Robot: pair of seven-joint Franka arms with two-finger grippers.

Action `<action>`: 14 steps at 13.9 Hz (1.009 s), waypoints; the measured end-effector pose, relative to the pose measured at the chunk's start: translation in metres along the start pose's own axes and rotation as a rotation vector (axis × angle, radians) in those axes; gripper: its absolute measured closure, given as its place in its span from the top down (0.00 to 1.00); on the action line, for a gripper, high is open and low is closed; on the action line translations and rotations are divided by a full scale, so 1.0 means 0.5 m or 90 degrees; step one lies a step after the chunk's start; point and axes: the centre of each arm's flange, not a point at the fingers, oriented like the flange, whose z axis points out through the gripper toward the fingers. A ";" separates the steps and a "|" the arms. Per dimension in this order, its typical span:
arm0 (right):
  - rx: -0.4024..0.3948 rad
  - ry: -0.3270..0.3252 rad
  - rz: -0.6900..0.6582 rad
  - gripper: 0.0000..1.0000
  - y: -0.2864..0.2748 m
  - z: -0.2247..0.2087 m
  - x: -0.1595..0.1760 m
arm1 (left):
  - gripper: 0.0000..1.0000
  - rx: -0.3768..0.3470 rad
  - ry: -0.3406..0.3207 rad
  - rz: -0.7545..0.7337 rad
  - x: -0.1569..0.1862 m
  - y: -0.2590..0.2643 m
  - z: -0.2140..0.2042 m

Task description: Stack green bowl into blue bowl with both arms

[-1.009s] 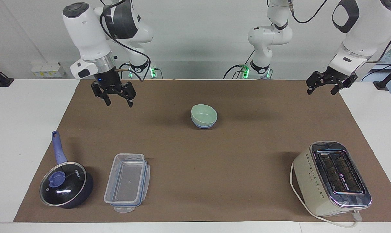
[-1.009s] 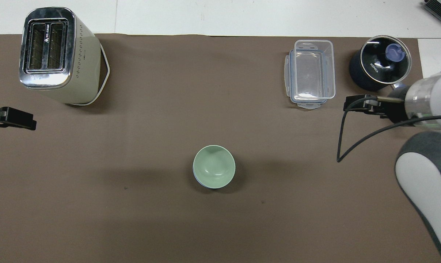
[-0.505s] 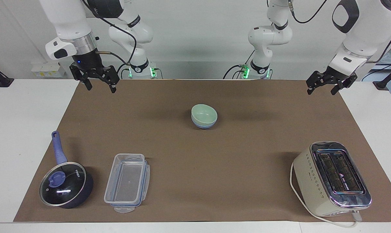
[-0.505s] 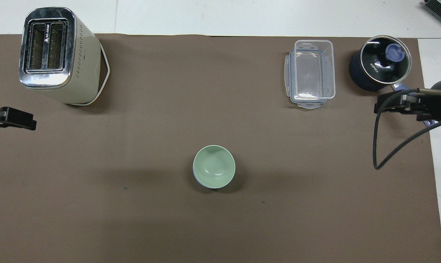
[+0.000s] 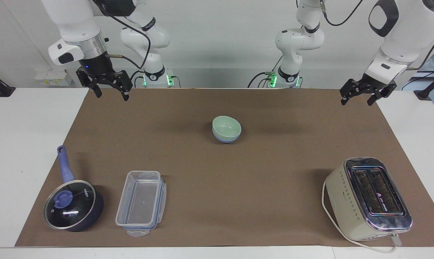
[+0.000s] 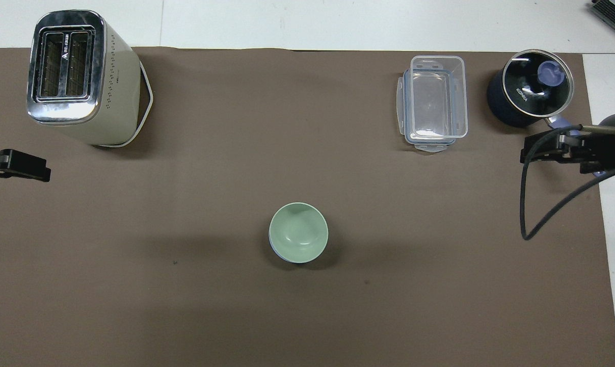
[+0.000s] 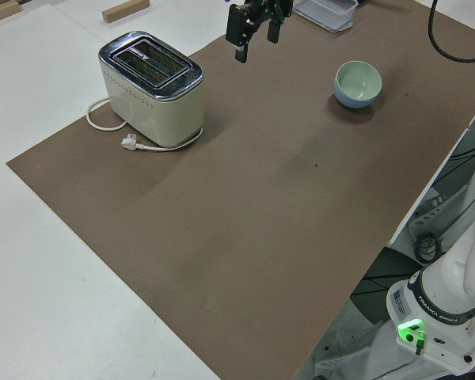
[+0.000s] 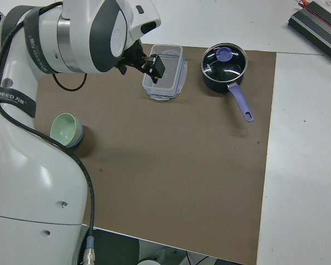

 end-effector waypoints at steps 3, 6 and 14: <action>0.000 -0.001 0.000 1.00 0.000 0.001 -0.003 | 1.00 0.000 0.000 0.000 0.000 0.000 0.000; -0.001 -0.002 0.003 1.00 0.001 0.002 -0.003 | 1.00 0.000 0.000 0.000 0.000 0.000 0.000; -0.020 0.002 0.000 1.00 0.002 0.002 -0.004 | 1.00 0.000 0.000 0.000 0.000 0.000 0.000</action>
